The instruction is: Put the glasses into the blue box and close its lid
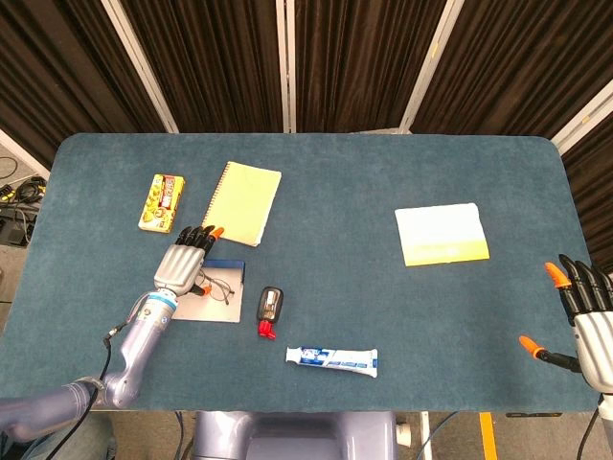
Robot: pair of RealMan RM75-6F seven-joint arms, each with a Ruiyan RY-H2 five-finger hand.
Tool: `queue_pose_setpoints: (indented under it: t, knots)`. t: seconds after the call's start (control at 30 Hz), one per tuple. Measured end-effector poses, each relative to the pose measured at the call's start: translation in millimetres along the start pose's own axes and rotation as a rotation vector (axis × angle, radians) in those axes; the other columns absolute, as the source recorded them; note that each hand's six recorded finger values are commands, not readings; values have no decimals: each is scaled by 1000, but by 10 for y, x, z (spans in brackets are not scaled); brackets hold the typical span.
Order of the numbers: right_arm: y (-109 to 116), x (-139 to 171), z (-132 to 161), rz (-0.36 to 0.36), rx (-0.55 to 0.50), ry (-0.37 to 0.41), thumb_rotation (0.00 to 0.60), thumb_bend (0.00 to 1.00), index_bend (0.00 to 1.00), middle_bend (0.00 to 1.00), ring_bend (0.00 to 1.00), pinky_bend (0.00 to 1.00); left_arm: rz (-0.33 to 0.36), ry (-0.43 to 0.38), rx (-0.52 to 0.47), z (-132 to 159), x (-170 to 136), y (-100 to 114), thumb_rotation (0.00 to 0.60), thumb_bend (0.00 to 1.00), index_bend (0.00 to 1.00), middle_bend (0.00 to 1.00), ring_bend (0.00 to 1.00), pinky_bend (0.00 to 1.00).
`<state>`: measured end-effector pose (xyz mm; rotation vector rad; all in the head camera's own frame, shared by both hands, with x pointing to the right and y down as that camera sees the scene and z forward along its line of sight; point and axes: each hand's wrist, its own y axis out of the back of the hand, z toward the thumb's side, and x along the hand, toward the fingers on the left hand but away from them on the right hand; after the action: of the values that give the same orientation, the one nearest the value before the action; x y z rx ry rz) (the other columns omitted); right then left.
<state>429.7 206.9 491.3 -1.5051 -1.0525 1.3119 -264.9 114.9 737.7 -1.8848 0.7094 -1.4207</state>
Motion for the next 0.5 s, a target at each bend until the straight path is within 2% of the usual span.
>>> queue_pose_setpoints:
  t: [0.5]
  knots:
    - [-6,-13,-23,1,-1,-9,600,0,0,0,0,0,33,0,-39,-17,140,72,600,67,0,0,0,0]
